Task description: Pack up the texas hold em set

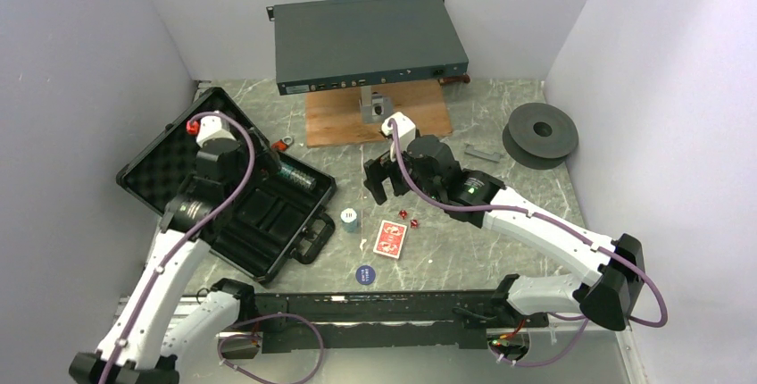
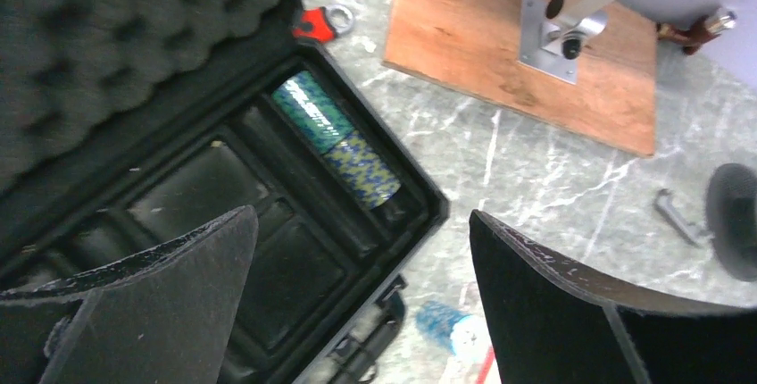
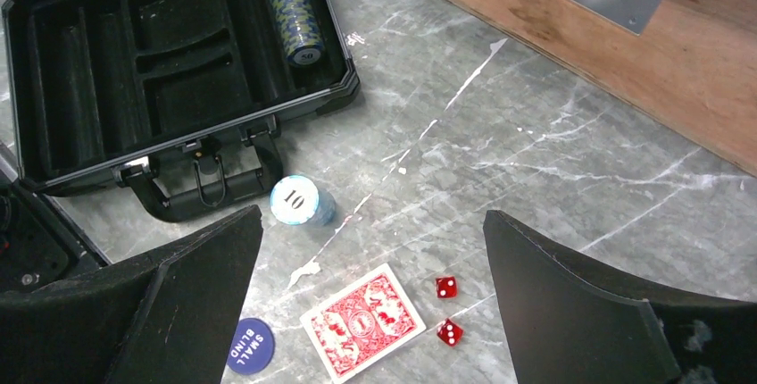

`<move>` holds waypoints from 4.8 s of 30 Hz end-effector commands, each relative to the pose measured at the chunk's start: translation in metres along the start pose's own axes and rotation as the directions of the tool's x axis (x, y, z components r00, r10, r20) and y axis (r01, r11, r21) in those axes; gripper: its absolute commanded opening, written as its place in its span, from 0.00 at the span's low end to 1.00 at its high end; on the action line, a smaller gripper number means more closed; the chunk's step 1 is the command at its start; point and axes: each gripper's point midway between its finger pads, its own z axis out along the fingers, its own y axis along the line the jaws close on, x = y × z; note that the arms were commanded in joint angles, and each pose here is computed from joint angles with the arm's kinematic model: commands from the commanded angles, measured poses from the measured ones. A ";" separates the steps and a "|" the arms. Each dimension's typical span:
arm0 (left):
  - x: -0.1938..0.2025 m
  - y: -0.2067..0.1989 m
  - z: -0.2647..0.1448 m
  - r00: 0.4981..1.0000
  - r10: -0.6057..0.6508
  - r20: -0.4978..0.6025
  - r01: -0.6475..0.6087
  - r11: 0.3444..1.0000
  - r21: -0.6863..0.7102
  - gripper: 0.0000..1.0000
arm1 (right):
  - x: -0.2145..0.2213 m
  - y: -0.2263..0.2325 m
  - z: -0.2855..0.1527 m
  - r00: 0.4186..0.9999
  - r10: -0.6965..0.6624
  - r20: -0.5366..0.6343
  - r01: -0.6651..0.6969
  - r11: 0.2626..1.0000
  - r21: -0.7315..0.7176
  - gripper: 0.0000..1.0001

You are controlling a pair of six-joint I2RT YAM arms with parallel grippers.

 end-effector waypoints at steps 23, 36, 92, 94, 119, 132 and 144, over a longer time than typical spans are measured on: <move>0.017 0.075 -0.082 0.923 0.329 0.200 -0.334 0.942 -0.006 0.90 | 0.015 0.026 0.039 0.988 0.132 -0.084 -0.139 0.987 -0.079 0.96; 0.021 0.076 -0.074 0.921 0.345 0.180 -0.348 0.937 -0.016 0.90 | 0.047 0.048 0.057 0.962 0.189 -0.195 -0.219 0.966 -0.140 0.93; 0.019 0.076 -0.081 0.917 0.325 0.230 -0.335 0.942 0.005 0.90 | 0.119 0.073 0.108 0.860 0.118 -0.497 -0.078 0.992 0.101 0.71; 0.018 0.076 -0.082 0.917 0.325 0.231 -0.334 0.942 0.002 0.90 | 0.119 0.074 0.109 0.858 0.117 -0.500 -0.078 0.992 0.098 0.67; 0.019 0.075 -0.081 0.917 0.326 0.231 -0.337 0.942 0.009 0.90 | 0.128 0.069 0.113 0.840 0.096 -0.534 -0.028 0.991 0.134 0.57; 0.019 0.075 -0.080 0.915 0.332 0.230 -0.343 0.939 0.011 0.90 | 0.124 0.074 0.112 0.839 0.095 -0.536 -0.039 0.993 0.115 0.14; 0.020 0.073 -0.081 0.915 0.334 0.229 -0.347 0.938 0.018 0.91 | 0.084 0.090 0.095 0.880 0.087 -0.467 -0.091 0.996 0.015 0.00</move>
